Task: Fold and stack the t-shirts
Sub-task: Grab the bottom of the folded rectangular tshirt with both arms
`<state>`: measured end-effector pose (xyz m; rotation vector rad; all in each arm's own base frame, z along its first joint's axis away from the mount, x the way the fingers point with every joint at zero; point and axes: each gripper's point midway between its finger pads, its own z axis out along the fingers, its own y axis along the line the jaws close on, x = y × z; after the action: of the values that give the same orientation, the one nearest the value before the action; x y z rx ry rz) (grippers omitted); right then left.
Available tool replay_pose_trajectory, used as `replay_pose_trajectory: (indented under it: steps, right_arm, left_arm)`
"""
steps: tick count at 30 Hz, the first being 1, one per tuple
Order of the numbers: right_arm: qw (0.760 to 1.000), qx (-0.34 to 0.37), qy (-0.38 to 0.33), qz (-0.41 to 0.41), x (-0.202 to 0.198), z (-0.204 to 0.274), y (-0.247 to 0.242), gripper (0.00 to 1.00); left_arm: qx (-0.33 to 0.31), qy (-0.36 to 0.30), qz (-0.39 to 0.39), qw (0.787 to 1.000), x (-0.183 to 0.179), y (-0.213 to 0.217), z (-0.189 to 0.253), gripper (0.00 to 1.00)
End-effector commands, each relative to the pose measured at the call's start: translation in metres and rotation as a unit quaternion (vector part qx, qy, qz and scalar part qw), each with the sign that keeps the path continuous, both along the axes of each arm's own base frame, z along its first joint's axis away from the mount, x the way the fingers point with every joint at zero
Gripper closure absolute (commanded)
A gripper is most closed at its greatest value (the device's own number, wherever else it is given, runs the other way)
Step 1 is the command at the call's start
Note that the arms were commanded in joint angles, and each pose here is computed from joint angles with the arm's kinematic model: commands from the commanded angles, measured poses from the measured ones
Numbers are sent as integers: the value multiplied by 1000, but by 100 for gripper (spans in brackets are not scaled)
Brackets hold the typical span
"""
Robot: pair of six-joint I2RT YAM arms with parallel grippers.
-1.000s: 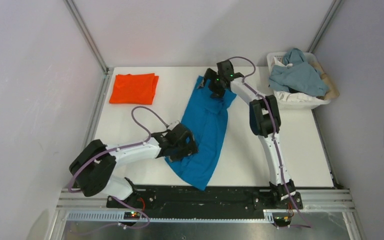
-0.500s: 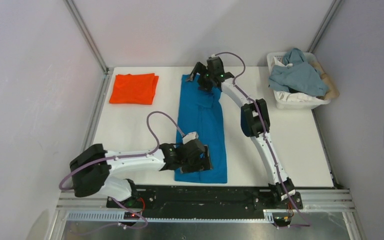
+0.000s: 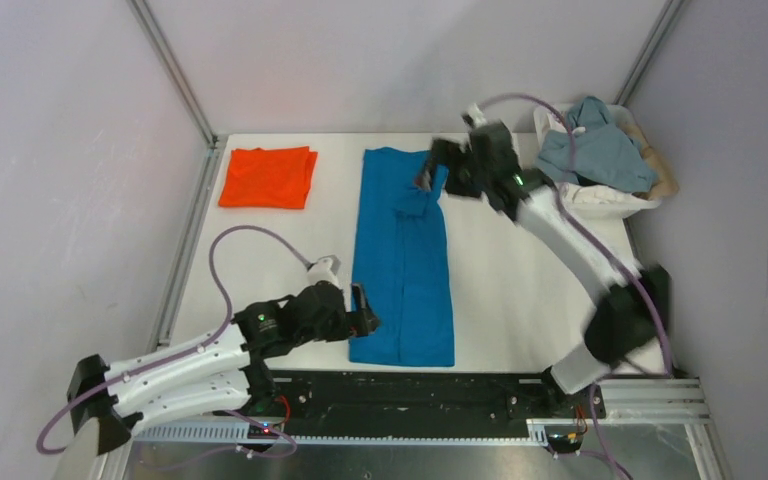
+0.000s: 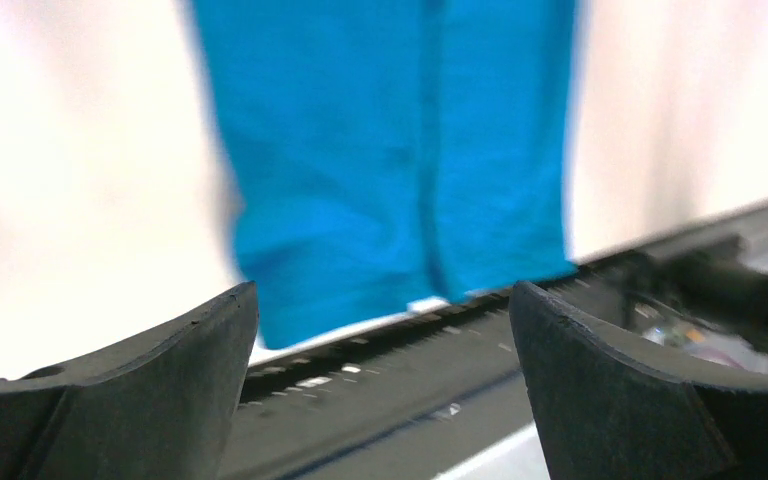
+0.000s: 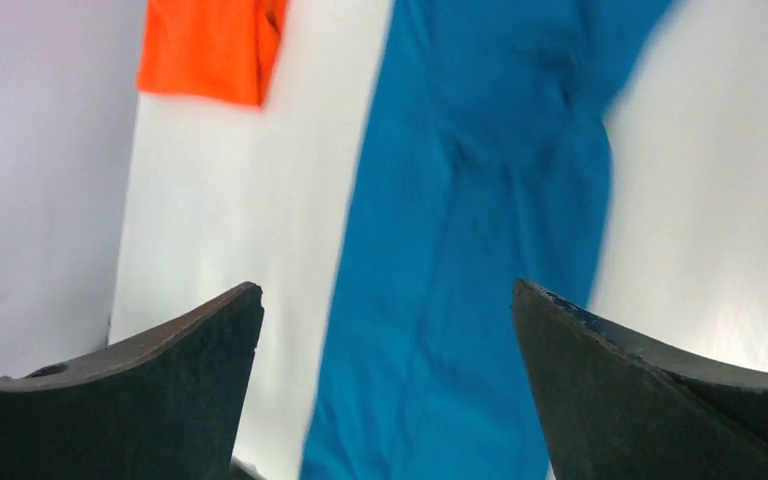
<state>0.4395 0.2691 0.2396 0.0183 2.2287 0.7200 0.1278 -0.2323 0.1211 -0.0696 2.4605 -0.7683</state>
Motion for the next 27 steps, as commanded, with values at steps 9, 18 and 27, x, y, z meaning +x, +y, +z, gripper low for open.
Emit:
replay_pose_trajectory:
  steps: [9,18,27]
  right_arm:
    - [987,-52,149,-17,-252,-146,-68,1]
    - [973,-10,230,26,-333,-185,-59,11]
    - [967,18,249,45,-344,-205,-44,28]
  left_arm:
    - [70,62,14,996,-17,56,-79,22]
    - [35,84,-9,996,-25,40,-92,42]
    - [55,89,-1,995,-19,38,-103,53]
